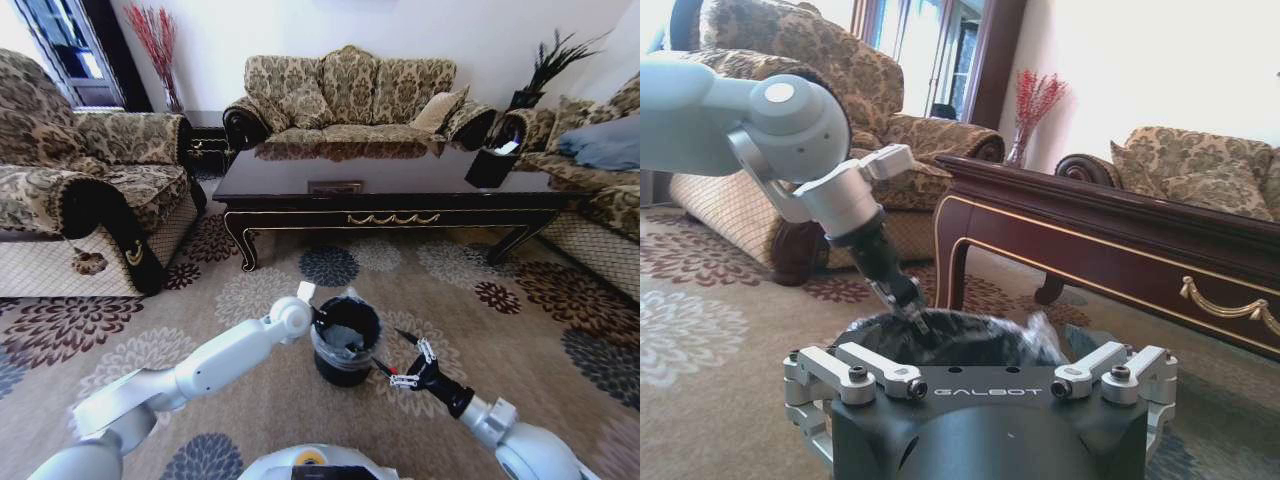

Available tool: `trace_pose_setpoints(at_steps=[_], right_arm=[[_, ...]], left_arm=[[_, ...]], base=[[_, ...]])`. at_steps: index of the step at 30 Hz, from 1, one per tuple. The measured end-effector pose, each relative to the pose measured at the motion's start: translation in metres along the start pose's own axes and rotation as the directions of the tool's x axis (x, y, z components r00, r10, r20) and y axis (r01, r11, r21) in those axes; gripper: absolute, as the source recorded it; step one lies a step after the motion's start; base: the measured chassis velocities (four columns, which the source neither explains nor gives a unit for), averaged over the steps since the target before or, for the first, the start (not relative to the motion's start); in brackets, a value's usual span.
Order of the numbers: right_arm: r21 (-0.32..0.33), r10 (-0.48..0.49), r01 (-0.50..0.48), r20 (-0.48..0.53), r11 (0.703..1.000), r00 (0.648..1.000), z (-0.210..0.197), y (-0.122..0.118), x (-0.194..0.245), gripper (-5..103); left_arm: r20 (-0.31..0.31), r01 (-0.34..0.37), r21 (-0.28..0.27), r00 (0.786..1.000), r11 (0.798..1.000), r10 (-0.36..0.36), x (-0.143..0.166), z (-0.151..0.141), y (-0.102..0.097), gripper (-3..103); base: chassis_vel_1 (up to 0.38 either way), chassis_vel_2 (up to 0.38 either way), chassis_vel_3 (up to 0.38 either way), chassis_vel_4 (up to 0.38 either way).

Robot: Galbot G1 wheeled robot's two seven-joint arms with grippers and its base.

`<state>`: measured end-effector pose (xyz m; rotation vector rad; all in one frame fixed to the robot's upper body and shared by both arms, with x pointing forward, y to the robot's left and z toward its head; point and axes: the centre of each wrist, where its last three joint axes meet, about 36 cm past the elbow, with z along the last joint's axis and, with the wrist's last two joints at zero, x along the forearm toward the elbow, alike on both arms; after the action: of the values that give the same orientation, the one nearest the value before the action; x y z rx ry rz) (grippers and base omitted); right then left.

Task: Move to the front of the table and pick up the trash from the floor, then place it into the trash bin.

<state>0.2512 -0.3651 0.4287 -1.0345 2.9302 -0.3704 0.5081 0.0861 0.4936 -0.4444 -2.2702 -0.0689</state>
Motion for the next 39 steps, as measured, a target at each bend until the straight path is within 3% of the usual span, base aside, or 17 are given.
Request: trace_pose_setpoints(at_steps=[5, 6, 11, 24, 39], right_arm=[[-0.049, 0.067, -0.068, -0.014, 0.997, 0.998, 0.010, -0.002, -0.011, 100], [-0.049, 0.067, -0.068, -0.014, 0.997, 0.998, 0.010, -0.002, -0.011, 100], [-0.086, 0.164, -0.170, -0.074, 0.982, 0.984, 0.032, -0.015, -0.035, 100], [-0.152, 0.226, -0.272, -0.262, 0.950, 0.938, 0.090, -0.039, -0.072, 100], [-0.146, 0.204, -0.303, -0.467, 0.942, 0.861, 0.158, -0.046, -0.059, 100]], left_arm=[[0.010, 0.037, 0.052, 0.999, 0.998, -0.038, 0.010, 0.005, 0.038, 3], [0.010, 0.037, 0.052, 0.999, 0.998, -0.038, 0.010, 0.005, 0.038, 3], [0.002, 0.065, 0.103, 0.998, 0.993, -0.066, 0.024, 0.031, 0.070, 3], [0.005, 0.151, 0.187, 0.988, 0.971, -0.155, 0.066, 0.073, 0.132, 3], [-0.031, 0.162, 0.186, 0.987, 0.969, -0.159, 0.076, 0.105, 0.136, 3]], base=[[0.000, 0.000, 0.000, 0.000], [0.000, 0.000, 0.000, 0.000], [0.000, 0.000, 0.000, 0.000], [0.000, 0.000, 0.000, 0.000], [0.000, 0.000, 0.000, 0.000]])
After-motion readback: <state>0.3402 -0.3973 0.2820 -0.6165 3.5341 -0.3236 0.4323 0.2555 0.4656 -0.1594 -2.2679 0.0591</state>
